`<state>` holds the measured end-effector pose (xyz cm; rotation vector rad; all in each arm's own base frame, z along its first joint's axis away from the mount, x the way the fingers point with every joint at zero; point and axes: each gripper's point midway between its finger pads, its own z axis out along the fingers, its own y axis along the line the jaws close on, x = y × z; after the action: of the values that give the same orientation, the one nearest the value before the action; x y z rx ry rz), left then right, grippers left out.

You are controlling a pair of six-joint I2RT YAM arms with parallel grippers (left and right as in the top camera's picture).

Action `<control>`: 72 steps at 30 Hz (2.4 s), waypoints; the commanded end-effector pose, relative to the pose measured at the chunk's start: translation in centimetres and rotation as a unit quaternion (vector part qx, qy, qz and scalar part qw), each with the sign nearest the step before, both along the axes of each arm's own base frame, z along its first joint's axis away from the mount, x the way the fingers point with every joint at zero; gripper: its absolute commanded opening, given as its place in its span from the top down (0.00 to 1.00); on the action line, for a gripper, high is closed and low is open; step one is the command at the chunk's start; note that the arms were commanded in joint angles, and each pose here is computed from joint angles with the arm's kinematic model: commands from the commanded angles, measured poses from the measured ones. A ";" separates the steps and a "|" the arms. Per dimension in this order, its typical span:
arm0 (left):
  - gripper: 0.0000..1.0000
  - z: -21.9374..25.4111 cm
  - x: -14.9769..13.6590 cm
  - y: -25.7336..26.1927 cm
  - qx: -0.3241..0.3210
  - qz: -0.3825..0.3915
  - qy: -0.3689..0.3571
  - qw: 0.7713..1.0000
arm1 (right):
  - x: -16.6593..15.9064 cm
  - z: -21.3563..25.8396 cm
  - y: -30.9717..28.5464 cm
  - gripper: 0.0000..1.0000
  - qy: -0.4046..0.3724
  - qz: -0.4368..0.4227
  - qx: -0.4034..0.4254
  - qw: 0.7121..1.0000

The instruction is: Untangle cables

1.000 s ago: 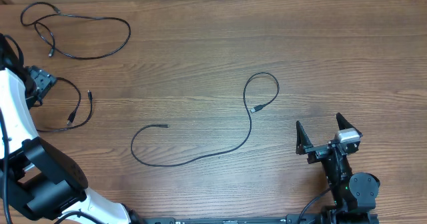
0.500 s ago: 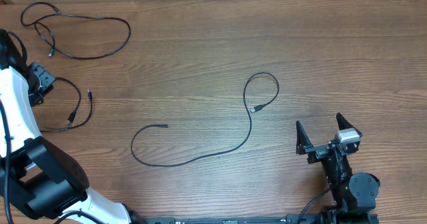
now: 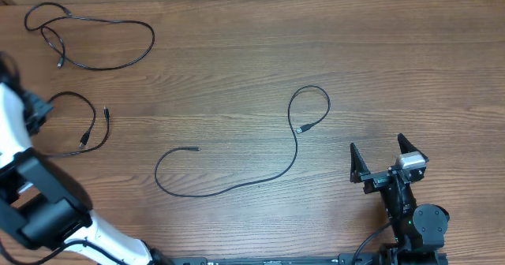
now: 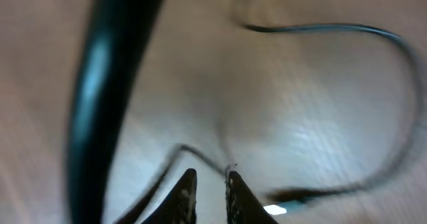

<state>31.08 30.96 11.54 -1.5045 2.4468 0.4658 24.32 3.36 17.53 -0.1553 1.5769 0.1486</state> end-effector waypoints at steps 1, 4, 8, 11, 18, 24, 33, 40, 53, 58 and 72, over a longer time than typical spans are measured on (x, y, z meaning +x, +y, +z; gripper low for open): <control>0.87 -0.5 -4.4 3.3 -0.018 0.097 -0.010 0.995 | 0.0 -0.2 0.0 0.00 -0.002 -0.002 -0.001 1.000; 0.88 -1.1 -5.1 3.7 -0.082 0.118 -0.071 0.987 | 0.0 -0.2 0.0 0.00 -0.002 -0.002 -0.001 1.000; 0.88 -0.7 -3.8 3.1 -0.172 0.099 -0.176 0.964 | 0.0 -0.2 0.0 0.00 -0.002 -0.002 -0.001 1.000; 0.87 -0.2 -3.2 2.9 -0.199 0.092 -0.213 0.952 | 0.0 -0.2 0.0 0.00 -0.002 -0.002 -0.001 1.000; 0.87 0.3 -1.5 1.3 -0.231 0.069 -0.237 0.941 | 0.0 -0.2 0.0 0.00 -0.002 -0.002 -0.001 1.000; 0.89 0.8 0.9 -1.0 -0.254 0.017 -0.251 0.934 | 0.0 -0.2 0.0 0.00 -0.002 -0.002 -0.001 1.000; 0.64 0.0 4.4 -5.7 -0.234 -0.080 -0.190 0.950 | 0.0 -0.2 0.0 0.00 -0.002 -0.002 -0.001 1.000; 0.12 -1.1 4.7 -7.5 -0.174 -0.105 -0.098 0.974 | 0.0 -0.2 0.0 0.00 -0.002 -0.002 -0.001 1.000; 0.01 -1.6 2.8 -11.4 -0.242 -0.107 -0.052 0.963 | 0.0 -0.2 0.0 0.00 -0.002 -0.002 -0.001 1.000; 0.01 -1.5 2.7 -12.4 -0.268 -0.108 -0.058 0.956 | 0.0 -0.2 0.0 0.00 -0.002 -0.002 -0.001 1.000; 0.01 -1.9 -2.1 -12.4 -0.261 0.015 0.039 0.965 | 0.0 -0.2 0.0 0.00 -0.002 -0.002 -0.001 1.000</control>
<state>30.34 17.25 10.35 -1.5679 2.7875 -0.3351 24.32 3.36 17.53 -0.1553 1.5769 0.1486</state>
